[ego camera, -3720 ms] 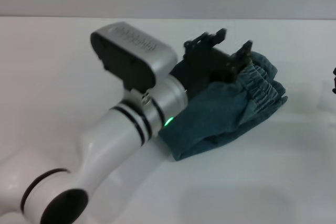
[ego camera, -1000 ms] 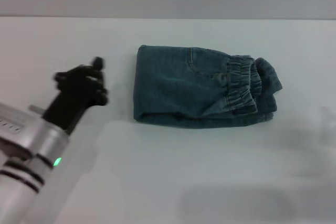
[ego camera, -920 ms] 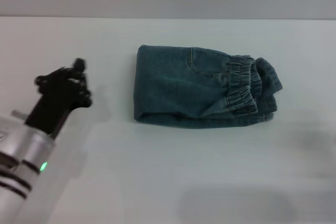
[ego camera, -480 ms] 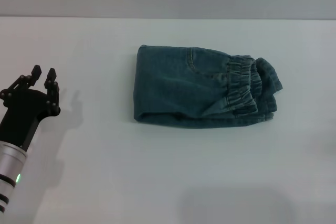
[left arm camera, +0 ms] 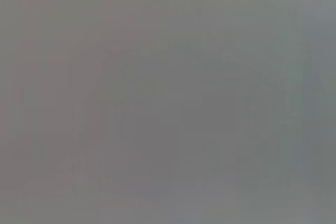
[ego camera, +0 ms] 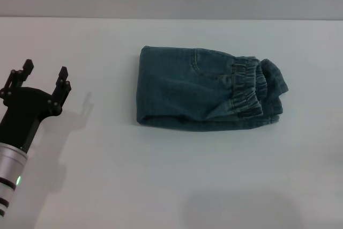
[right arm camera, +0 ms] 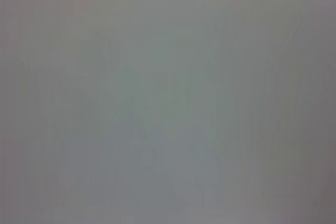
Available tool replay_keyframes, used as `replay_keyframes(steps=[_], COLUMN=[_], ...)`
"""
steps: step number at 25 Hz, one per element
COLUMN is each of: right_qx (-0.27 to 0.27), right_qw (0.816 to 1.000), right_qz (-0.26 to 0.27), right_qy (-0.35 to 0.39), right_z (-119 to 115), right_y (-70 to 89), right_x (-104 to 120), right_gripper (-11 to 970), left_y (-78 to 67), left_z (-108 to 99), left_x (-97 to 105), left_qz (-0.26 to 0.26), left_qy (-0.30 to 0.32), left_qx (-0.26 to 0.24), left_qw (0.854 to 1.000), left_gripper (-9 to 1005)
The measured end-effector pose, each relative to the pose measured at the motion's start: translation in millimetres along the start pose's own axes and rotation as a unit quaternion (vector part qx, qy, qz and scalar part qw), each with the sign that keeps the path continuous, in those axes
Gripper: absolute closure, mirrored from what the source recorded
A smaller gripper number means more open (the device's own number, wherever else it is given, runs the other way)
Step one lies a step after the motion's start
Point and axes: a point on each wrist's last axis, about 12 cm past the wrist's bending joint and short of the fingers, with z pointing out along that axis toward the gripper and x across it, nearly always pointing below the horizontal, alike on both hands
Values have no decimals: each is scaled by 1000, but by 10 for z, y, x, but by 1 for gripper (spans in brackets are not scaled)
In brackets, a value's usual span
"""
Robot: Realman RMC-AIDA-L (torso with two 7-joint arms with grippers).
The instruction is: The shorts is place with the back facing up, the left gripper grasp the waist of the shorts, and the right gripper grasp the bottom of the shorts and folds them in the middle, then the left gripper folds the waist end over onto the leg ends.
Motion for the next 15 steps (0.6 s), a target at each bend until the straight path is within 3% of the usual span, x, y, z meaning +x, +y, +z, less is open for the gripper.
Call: replay_keyframes(steps=[5, 9, 15], right_qx=[1, -2, -12], right_qw=[1000, 1000, 1000], right_qz=[-3, -4, -4], right_qy=[10, 7, -3], right_z=[-18, -23, 24], right_y=[-8, -7, 22], right_x=[28, 20, -1], right_gripper=[261, 261, 261], left_y=[21, 45, 87], left_z=[-24, -46, -35], left_x=[-11, 4, 16], left_qz=[-1, 2, -25], left_qy=[-7, -4, -1], left_qx=[-6, -9, -14], left_qw=[1000, 1000, 1000], left_gripper=[387, 248, 191])
